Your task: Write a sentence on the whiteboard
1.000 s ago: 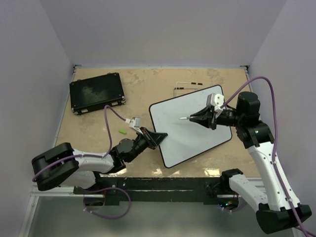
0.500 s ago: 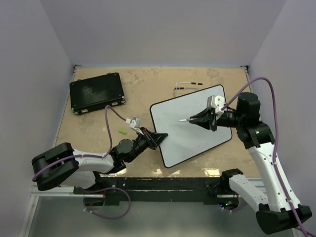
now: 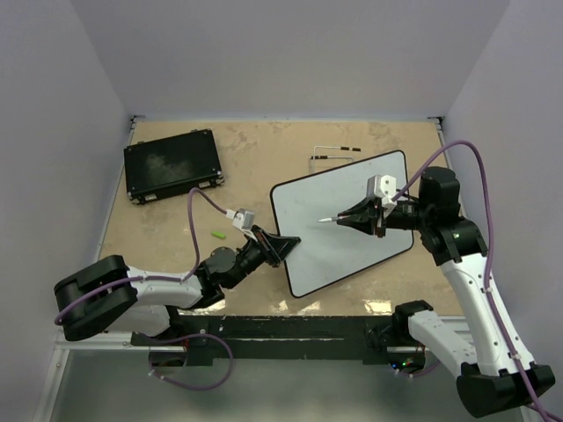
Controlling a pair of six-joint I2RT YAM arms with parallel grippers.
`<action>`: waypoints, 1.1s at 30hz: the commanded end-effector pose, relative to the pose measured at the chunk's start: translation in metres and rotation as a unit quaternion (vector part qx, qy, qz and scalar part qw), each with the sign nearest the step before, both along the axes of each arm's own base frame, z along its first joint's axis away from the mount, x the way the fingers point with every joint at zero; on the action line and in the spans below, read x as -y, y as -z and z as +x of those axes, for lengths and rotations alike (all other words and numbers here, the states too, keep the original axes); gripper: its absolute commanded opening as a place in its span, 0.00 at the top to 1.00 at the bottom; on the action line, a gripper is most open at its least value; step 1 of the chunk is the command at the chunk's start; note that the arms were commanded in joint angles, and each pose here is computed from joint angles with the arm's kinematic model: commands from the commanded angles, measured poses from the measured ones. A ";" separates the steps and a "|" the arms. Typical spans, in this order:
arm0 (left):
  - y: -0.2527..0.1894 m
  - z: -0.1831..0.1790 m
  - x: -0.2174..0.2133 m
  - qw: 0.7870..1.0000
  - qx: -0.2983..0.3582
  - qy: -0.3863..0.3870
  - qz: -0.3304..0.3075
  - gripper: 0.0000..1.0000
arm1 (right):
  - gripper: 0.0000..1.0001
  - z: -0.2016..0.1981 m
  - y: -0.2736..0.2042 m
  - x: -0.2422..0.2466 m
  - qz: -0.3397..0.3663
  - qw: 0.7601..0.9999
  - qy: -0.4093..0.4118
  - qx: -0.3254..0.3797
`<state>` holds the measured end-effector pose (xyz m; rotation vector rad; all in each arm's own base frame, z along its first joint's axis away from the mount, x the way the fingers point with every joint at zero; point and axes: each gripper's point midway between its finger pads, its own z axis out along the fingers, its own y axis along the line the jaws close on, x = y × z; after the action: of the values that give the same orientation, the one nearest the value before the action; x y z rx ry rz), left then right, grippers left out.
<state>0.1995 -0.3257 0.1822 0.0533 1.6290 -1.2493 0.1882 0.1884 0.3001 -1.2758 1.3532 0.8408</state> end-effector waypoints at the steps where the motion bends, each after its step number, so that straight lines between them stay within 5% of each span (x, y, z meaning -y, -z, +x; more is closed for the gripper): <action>1: -0.015 0.004 0.003 0.998 0.061 -0.004 0.030 1.00 | 1.00 -0.005 -0.023 -0.003 0.009 0.999 -0.020 0.027; 20: -0.002 0.003 0.009 0.994 0.084 0.012 0.073 1.00 | 1.00 -0.016 -0.009 -0.003 0.013 0.999 -0.033 0.016; 33: -0.005 0.002 0.016 0.996 0.070 0.015 0.047 1.00 | 1.00 -0.006 0.001 0.000 0.014 1.000 0.005 0.002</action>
<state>0.1976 -0.3380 0.1884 0.1679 1.5893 -1.2280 0.1804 0.1891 0.2908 -1.2562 1.3678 0.8815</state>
